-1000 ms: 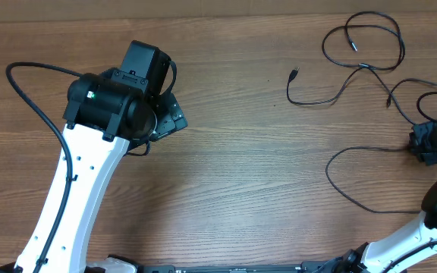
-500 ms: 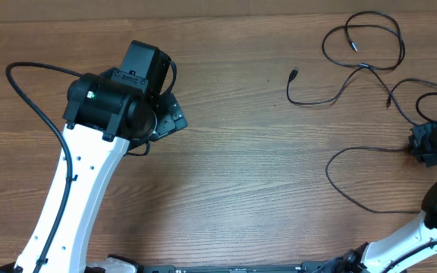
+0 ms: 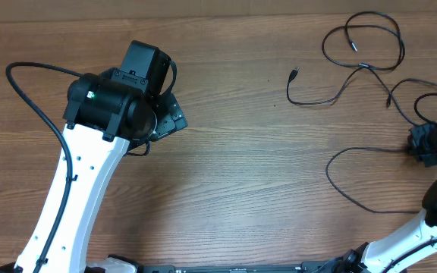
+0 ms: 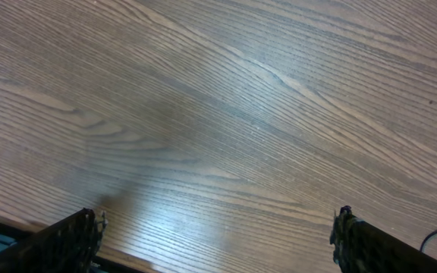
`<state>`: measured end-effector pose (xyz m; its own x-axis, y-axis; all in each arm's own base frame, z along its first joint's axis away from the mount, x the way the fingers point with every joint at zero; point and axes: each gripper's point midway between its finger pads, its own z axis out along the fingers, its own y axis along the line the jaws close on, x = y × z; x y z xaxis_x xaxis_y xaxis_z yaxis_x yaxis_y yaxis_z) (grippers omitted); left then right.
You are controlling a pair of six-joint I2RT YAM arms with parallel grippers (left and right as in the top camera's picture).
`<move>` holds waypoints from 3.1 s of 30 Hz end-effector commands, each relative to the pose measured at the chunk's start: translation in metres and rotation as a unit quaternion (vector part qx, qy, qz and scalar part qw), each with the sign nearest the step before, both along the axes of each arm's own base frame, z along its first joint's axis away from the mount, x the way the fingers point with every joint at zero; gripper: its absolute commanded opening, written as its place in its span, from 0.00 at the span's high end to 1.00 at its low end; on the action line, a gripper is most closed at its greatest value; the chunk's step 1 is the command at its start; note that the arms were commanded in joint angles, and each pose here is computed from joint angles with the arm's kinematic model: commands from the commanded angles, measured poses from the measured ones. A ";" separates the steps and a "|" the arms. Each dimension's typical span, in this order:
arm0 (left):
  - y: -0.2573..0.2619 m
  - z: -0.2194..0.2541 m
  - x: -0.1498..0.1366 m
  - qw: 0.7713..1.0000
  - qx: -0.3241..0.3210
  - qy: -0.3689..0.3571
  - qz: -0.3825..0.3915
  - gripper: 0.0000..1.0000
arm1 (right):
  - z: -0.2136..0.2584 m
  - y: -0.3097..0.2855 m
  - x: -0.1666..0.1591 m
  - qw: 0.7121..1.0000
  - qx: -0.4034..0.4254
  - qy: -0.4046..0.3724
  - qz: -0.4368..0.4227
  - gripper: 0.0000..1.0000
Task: Untangle cables
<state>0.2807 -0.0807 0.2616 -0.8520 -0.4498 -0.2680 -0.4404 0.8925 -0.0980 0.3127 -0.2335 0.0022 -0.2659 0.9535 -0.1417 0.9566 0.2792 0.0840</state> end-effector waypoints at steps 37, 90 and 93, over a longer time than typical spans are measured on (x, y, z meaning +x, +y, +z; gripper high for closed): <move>0.001 0.007 0.002 1.000 0.002 -0.012 -0.009 0.00 | 0.040 -0.031 -0.050 0.987 -0.038 0.094 -0.121 0.69; 0.000 0.007 0.002 1.000 -0.002 -0.011 -0.011 0.00 | 0.186 0.170 -0.036 0.967 0.114 -0.076 0.215 0.00; 0.000 0.007 0.003 1.000 -0.002 -0.013 -0.011 0.01 | 0.198 0.175 -0.046 0.966 0.107 -0.084 0.220 0.00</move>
